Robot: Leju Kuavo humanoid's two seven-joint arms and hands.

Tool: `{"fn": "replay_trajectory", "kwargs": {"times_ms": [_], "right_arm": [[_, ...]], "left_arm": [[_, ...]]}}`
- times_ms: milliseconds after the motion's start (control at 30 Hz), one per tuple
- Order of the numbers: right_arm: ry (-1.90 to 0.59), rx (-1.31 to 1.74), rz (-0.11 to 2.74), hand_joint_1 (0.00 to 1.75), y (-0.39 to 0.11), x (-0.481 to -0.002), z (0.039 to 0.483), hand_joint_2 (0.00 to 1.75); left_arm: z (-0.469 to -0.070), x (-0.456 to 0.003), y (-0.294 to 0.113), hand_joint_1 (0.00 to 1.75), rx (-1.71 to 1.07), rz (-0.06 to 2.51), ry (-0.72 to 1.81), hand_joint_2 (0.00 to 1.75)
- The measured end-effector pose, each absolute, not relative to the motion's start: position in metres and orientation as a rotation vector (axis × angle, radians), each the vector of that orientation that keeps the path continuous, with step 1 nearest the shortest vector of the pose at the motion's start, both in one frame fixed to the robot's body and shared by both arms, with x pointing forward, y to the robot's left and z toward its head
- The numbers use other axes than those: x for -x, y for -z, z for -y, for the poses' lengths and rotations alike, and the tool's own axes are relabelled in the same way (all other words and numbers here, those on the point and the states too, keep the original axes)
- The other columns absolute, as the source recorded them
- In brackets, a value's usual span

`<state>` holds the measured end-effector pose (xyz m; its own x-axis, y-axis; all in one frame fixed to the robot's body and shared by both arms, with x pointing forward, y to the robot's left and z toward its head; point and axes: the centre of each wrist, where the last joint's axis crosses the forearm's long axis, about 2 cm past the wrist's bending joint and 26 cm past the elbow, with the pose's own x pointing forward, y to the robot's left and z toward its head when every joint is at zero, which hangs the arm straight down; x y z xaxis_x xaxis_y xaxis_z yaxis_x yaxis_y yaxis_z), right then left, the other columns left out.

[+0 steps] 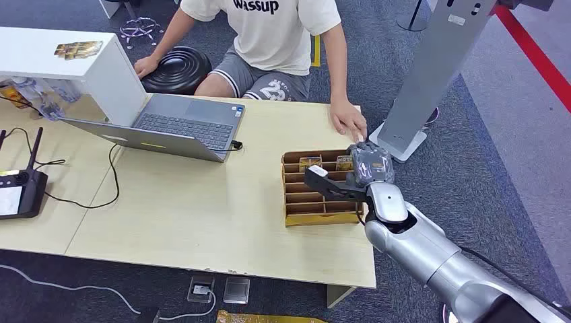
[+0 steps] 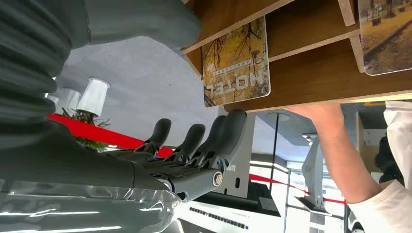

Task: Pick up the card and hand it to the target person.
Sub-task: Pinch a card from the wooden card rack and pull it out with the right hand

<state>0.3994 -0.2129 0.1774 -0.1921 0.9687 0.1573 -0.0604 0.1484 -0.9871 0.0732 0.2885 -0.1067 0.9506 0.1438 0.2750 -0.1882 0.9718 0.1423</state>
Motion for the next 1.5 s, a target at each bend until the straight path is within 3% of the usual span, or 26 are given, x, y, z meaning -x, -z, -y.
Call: {"fn": "replay_trajectory", "kwargs": {"times_ms": [333, 533, 767, 1367, 1500], "right_arm": [[-1.256, 0.961, 1.386, 0.74, -0.1772, -0.3992, 0.2128, 1.75], [-1.257, 0.961, 1.385, 1.00, -0.1767, -0.3989, 0.2128, 1.75], [-1.264, 0.959, 1.382, 1.15, -0.1750, -0.3978, 0.2123, 1.75], [-1.262, 0.964, 1.371, 1.24, -0.1741, -0.3976, 0.2137, 1.75], [-1.264, 0.964, 1.370, 1.40, -0.1736, -0.3975, 0.2150, 1.75]], "left_arm": [[-0.2885, -0.0732, 0.1067, 0.00, -0.168, 0.267, -0.169, 0.00], [-0.2885, -0.0735, 0.1066, 0.00, -0.168, 0.267, -0.169, 0.00], [-0.2884, -0.0742, 0.1065, 0.00, -0.167, 0.269, -0.167, 0.00], [-0.2884, -0.0779, 0.1059, 0.00, -0.164, 0.274, -0.161, 0.00], [-0.2886, -0.0791, 0.1056, 0.00, -0.165, 0.276, -0.161, 1.75]]}}
